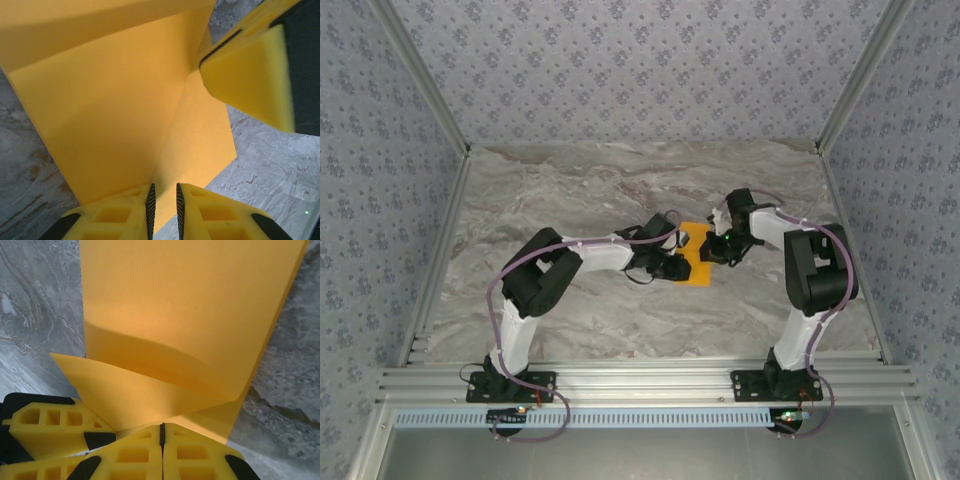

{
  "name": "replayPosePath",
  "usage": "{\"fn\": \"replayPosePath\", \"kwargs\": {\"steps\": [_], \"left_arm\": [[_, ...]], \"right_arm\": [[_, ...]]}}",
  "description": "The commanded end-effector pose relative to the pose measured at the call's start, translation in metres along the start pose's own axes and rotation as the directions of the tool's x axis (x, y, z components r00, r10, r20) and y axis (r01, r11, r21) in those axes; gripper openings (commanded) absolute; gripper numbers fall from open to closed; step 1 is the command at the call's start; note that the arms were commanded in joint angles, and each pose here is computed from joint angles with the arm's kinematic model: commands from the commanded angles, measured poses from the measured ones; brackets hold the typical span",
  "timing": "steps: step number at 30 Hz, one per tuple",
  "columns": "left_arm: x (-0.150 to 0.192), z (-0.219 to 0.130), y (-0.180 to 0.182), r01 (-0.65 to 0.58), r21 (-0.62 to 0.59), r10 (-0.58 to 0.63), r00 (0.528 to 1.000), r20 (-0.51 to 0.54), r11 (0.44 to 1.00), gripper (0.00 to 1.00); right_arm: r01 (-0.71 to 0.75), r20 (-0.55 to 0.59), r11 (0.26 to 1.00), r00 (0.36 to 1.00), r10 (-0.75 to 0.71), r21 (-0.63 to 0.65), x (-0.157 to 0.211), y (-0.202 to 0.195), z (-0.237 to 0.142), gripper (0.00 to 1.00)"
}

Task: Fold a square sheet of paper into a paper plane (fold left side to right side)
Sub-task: Fold the triangle a second time at the center of the table.

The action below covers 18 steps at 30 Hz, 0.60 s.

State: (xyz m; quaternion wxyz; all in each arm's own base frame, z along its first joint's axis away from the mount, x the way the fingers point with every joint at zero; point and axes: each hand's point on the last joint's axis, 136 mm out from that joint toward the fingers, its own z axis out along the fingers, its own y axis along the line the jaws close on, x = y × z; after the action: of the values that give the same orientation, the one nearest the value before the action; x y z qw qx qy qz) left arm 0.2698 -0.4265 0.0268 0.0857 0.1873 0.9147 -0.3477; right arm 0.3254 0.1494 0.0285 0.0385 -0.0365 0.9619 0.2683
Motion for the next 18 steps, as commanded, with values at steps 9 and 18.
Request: {"fn": "replayPosePath", "kwargs": {"steps": [9,18], "left_arm": [[0.014,0.01,0.022,0.01,-0.078,-0.013,0.999,-0.046,0.997,0.2],[0.022,0.013,0.033,0.041,-0.094,-0.046,0.998,-0.053,0.995,0.19]], "right_arm": [[0.017,-0.015,1.0,1.0,-0.017,0.012,-0.01,-0.001,0.005,0.07],[-0.012,-0.07,0.996,0.997,0.018,0.09,-0.004,-0.019,0.01,0.07]]}}
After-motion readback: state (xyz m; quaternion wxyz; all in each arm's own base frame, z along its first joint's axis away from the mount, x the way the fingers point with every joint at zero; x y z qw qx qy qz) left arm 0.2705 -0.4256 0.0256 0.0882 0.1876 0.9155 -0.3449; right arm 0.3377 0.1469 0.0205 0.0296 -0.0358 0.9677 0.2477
